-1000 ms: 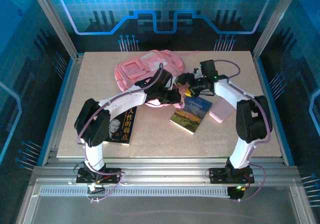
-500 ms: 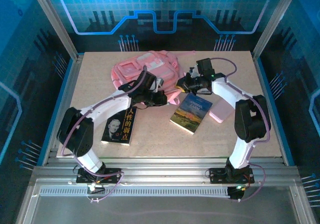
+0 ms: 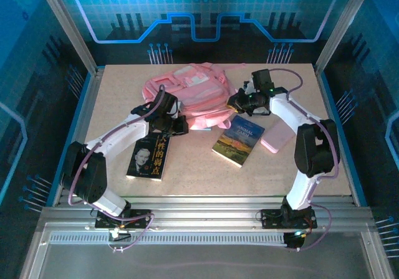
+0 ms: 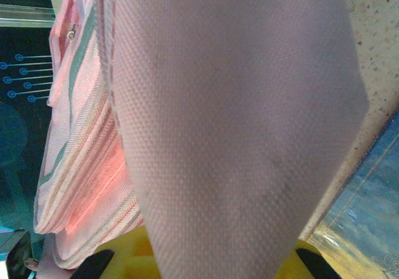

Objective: Pack the student bag

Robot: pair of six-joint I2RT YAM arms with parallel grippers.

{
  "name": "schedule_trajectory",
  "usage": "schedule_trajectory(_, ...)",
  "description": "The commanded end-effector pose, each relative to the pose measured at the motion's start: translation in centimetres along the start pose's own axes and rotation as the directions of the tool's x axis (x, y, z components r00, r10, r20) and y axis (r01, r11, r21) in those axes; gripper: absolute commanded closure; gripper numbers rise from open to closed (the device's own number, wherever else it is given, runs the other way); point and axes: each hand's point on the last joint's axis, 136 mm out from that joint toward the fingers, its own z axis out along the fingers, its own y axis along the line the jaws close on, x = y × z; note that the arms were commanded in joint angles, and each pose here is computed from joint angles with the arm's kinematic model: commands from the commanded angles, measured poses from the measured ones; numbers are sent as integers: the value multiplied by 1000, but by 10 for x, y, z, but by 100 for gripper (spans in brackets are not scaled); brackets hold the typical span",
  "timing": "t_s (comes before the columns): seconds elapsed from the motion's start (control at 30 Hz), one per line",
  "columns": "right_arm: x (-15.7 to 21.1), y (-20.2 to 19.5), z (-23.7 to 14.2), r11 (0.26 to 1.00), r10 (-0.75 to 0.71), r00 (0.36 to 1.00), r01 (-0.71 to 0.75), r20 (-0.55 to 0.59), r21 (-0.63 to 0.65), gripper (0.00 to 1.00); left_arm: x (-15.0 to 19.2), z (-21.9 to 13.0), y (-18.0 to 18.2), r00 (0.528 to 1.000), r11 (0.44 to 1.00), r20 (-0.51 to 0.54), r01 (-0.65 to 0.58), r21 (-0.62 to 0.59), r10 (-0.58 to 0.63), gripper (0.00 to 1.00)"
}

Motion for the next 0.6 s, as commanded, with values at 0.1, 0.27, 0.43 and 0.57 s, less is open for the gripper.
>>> schedule_trajectory(0.1, -56, 21, -30, 999, -45, 991, 47, 124, -15, 31, -38, -8, -51, 994, 992, 108, -12, 125, -2, 100)
schedule_trajectory(0.27, -21, 17, -41, 1000, 12, 997, -10, 73, -25, 6, -64, 8, -108, 986, 968, 167, -65, 242, 24, 100)
schedule_trajectory(0.43, 9, 17, -23, 984, 129, 991, -123, 34, -129, 0, -66, 23, -138, 987, 949, 142, -113, 295, 74, 100)
schedule_trajectory(0.57, 12, 24, 4, 981, 147, 988, -141, 35, -135, 5, -57, 25, -137, 988, 947, 122, -130, 294, 97, 100)
